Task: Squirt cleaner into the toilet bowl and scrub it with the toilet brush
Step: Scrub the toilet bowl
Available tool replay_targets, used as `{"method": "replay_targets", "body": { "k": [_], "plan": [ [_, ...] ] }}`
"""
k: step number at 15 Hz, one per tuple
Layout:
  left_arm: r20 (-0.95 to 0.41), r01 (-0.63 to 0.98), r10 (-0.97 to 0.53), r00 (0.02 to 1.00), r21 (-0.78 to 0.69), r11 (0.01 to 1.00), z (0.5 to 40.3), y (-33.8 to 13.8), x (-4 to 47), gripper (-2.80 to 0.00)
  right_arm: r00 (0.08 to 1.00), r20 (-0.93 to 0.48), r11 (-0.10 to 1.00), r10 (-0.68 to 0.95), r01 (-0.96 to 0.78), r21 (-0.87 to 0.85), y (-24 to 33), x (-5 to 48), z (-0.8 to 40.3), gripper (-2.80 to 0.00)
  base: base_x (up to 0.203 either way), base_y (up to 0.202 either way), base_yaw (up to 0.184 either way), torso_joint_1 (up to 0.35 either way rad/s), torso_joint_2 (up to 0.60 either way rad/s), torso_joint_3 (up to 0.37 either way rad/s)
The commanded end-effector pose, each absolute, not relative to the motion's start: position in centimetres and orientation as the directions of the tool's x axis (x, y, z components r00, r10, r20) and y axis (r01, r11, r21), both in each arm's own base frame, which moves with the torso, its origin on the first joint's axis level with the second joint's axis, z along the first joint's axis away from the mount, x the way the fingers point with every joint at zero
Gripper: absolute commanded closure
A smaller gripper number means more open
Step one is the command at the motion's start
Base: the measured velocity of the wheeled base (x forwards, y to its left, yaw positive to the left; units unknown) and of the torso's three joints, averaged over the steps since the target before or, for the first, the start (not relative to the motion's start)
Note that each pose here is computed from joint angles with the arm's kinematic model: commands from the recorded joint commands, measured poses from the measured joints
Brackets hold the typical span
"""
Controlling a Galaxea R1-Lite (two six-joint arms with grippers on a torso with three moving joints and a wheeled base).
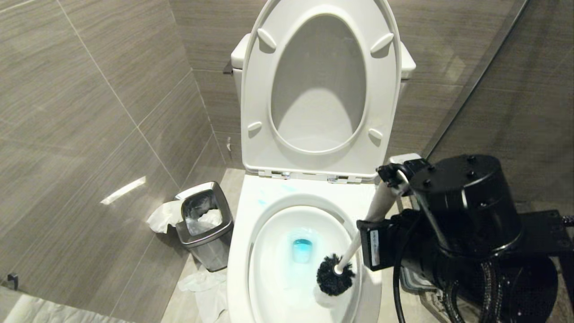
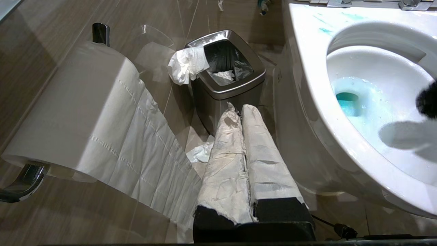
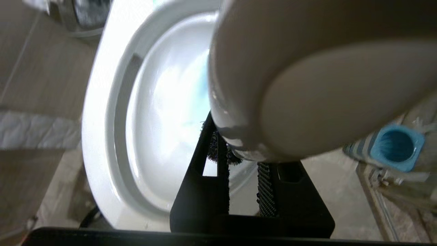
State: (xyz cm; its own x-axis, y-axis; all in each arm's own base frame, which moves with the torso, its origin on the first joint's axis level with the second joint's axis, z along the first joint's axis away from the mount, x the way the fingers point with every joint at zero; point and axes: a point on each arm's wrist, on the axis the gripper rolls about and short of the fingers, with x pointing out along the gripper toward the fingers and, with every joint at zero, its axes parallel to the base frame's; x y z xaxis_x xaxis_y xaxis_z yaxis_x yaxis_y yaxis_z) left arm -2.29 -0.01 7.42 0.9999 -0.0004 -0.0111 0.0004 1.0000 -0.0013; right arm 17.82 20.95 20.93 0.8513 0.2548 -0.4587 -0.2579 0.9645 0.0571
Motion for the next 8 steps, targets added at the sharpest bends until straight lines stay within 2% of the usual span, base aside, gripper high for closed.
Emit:
{"method": "replay_targets", "body": {
  "k": [1, 3, 8],
  "plan": [
    [-0.012, 0.000, 0.000, 1.000, -0.002, 1.000, 7.4, 0.0, -2.3, 0.00, 0.878, -0.413, 0.970, 0.242, -0.235, 0.067, 21.1, 19.6, 22.7, 0.00, 0.000, 0.000, 0.000, 0.000, 0.00, 0.000],
    [-0.012, 0.000, 0.000, 1.000, -0.002, 1.000, 7.4, 0.0, -2.3, 0.00, 0.883, -0.413, 0.974, 0.223, -0.219, 0.058, 22.3, 21.9, 22.5, 0.00, 0.000, 0.000, 0.000, 0.000, 0.00, 0.000],
    [-0.012, 0.000, 0.000, 1.000, -0.002, 1.000, 7.4, 0.0, -2.3, 0.00, 0.850, -0.492, 0.979, 0.188, -0.200, 0.029, 25.2, 28.1, 18.3, 0.00, 0.000, 0.000, 0.000, 0.000, 0.00, 0.000]
  ]
}}
